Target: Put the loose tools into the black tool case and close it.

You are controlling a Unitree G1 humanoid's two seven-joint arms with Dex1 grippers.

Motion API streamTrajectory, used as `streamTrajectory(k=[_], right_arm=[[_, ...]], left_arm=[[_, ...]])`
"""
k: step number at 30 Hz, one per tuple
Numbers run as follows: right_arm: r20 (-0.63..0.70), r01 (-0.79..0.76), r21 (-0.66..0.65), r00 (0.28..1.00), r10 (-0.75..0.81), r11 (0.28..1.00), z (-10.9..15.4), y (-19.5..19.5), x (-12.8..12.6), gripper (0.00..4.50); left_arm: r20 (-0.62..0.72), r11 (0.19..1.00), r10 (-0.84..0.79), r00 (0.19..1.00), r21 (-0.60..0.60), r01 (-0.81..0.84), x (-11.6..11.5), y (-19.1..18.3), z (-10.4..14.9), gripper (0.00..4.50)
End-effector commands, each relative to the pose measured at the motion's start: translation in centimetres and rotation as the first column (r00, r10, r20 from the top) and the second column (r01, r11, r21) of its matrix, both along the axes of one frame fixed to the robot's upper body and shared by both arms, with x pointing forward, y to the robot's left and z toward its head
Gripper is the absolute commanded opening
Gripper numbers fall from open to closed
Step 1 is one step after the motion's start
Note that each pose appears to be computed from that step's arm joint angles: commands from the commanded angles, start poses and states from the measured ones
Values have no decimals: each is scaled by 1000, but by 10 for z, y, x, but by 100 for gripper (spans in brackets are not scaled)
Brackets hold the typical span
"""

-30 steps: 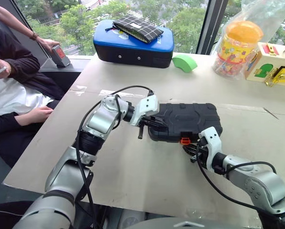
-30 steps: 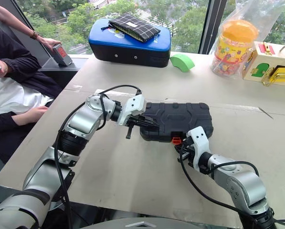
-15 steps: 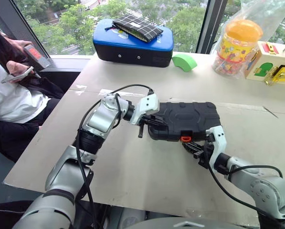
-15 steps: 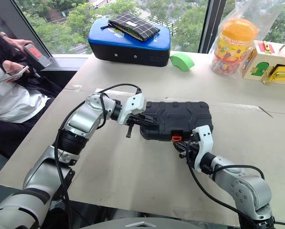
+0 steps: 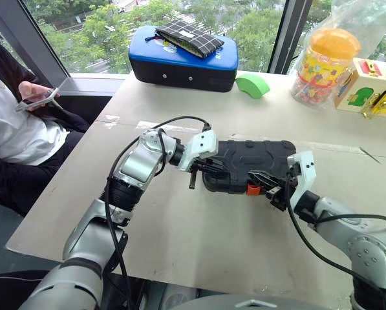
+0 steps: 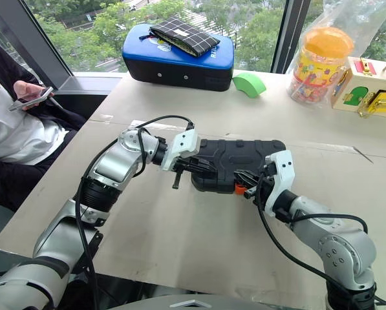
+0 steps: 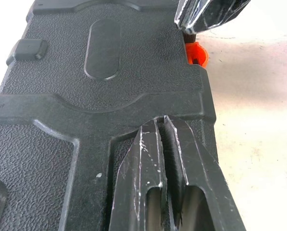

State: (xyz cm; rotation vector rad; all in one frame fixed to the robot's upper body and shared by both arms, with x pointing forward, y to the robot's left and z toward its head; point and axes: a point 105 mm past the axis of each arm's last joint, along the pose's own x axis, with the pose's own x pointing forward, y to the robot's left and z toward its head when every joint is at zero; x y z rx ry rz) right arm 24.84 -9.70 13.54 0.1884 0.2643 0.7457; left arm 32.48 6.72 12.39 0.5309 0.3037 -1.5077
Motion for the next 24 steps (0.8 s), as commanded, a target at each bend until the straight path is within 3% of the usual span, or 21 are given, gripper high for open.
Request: streamTrajectory(k=[1,3,4,7,8,13,15,21,24], right_arm=[[224,70,-94,973,-47,993,25,-12,5,0],[295,119,-94,952,-86,988,35,-24,7,55],[317,117,-115,945,-75,986,39,-29,3,108],[335,78,-243,942,8,967,43,-55,-28,171],[326,69,-282,945,28,957,42,-63,-37,235],[255,91,-445,967,29,891,38,-117,-88,448],[226,98,-493,974,18,864,36,-134,-107,450],[145,89,-545,989,-11,834,29,-156,-147,450],[133,88,-548,991,-17,832,24,-159,-153,450]], left_arm=[[-103,982,95,990,-152,-110,-3,-3,-12,20],[-138,951,117,983,-269,-151,-4,-2,6,0],[-191,925,109,975,-340,-170,-9,2,17,22],[-227,880,171,959,-402,-253,-28,34,29,81],[-235,874,193,953,-399,-276,-35,44,30,148],[-274,882,287,918,-298,-365,-68,97,20,348],[-252,887,324,912,-255,-386,-78,112,14,446],[-223,887,378,899,-191,-420,-98,131,1,449],[-244,885,377,893,-191,-426,-100,130,-6,449]])
